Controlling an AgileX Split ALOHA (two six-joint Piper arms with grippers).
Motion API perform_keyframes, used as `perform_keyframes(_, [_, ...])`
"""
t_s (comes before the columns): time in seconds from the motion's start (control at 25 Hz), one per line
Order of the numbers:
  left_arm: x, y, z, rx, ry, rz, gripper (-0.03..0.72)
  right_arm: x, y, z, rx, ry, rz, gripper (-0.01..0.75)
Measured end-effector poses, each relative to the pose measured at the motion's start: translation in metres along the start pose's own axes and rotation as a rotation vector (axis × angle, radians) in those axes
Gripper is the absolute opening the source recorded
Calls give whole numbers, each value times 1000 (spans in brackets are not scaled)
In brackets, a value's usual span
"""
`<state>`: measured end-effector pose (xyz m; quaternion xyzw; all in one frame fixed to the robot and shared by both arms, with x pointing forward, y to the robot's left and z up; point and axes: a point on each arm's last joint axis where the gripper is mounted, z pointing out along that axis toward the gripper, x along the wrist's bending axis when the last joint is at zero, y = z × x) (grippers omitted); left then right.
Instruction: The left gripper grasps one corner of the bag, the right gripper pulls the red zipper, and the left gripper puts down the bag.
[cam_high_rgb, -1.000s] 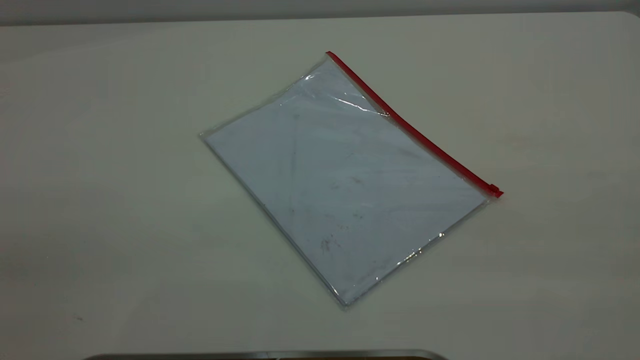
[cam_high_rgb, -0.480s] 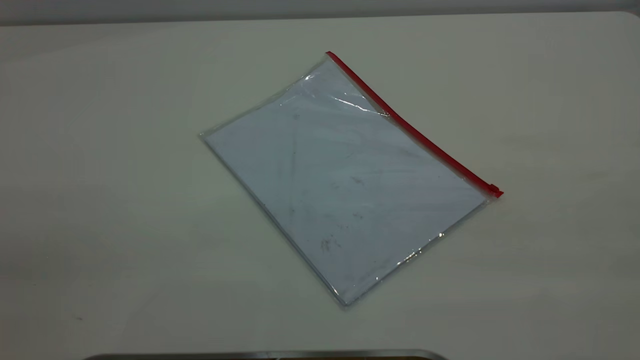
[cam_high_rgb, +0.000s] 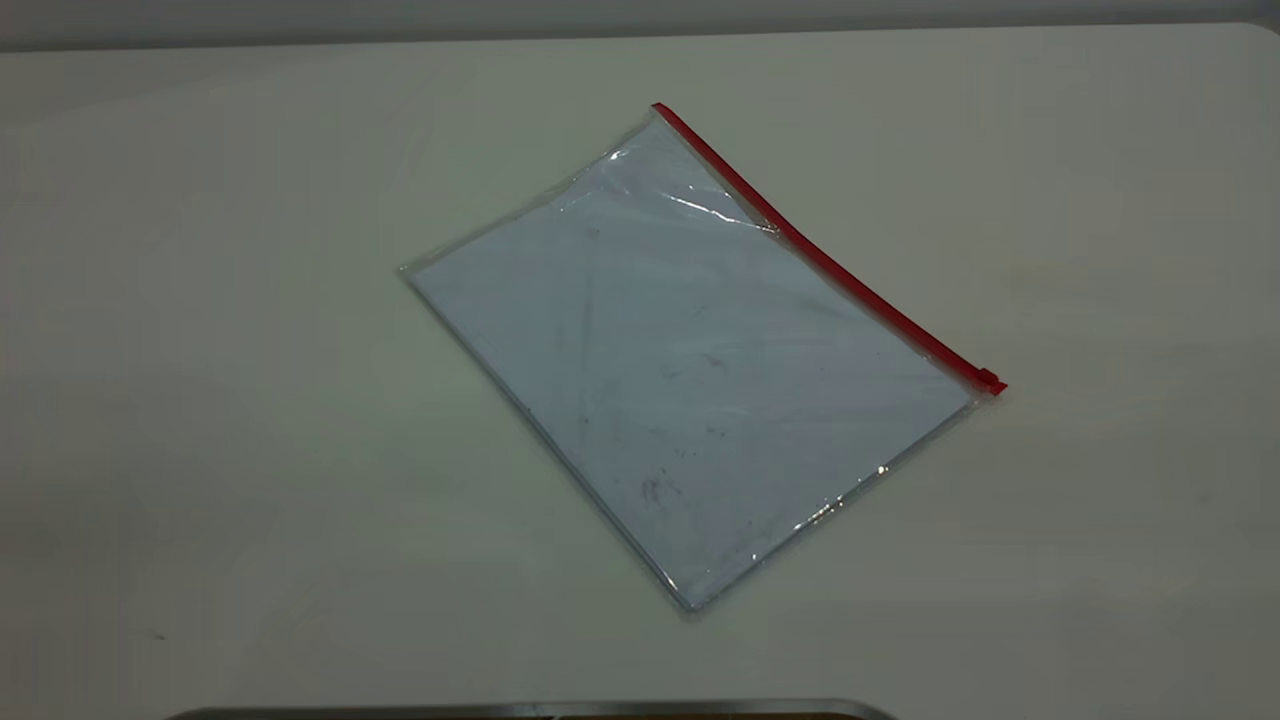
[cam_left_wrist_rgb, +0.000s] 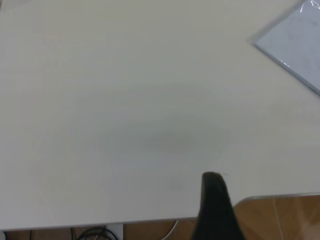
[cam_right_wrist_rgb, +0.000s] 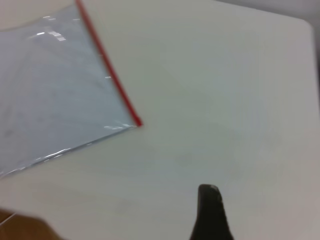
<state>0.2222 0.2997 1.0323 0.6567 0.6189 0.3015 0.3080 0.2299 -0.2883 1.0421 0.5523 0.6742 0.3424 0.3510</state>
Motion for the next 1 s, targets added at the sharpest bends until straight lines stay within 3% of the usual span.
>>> perform_keyframes(0.36, [0, 0, 0, 0, -1, 0, 587, -6, -1, 0, 15, -117, 119, 576])
perform_keyframes(1.0, [0, 0, 0, 0, -1, -1, 587, -7, -1, 0, 13, -124, 136, 576])
